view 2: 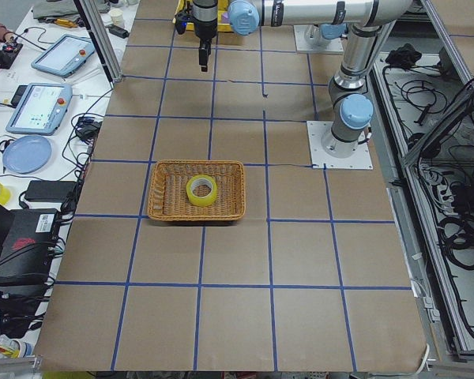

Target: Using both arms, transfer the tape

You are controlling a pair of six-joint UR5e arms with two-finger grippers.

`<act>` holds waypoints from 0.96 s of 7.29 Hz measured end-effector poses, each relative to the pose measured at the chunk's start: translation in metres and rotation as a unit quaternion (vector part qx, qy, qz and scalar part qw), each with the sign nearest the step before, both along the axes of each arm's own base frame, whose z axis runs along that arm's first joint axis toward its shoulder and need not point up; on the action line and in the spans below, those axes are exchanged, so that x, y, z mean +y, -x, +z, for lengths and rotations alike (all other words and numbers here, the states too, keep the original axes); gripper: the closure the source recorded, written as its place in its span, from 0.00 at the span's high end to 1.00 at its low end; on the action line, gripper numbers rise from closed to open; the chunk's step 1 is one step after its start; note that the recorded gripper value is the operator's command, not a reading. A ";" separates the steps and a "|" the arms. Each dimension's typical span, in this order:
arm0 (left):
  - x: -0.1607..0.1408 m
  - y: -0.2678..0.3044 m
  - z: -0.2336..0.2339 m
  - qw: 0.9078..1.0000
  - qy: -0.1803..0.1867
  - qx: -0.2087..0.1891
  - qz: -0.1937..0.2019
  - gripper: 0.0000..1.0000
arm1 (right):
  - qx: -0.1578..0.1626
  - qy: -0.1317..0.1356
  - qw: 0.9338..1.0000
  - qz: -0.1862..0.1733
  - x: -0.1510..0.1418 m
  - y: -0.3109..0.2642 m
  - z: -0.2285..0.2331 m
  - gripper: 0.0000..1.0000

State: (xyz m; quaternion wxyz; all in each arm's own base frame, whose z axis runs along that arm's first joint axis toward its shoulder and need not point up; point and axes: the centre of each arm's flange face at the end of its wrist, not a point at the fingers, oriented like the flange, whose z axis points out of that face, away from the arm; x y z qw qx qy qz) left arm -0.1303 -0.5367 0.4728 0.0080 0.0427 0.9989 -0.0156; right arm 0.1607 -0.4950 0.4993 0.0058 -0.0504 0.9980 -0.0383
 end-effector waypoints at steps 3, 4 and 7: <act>0.010 0.022 -0.003 1.000 -0.012 -0.010 -0.018 1.00 | 0.000 0.001 1.000 0.000 0.000 0.000 0.001 1.00; 0.011 0.025 -0.003 1.000 -0.013 -0.002 -0.019 1.00 | 0.000 0.001 1.000 0.000 0.000 0.000 0.001 1.00; 0.012 0.029 -0.004 1.000 -0.015 0.015 -0.020 1.00 | 0.000 0.001 1.000 0.000 0.000 0.000 0.001 1.00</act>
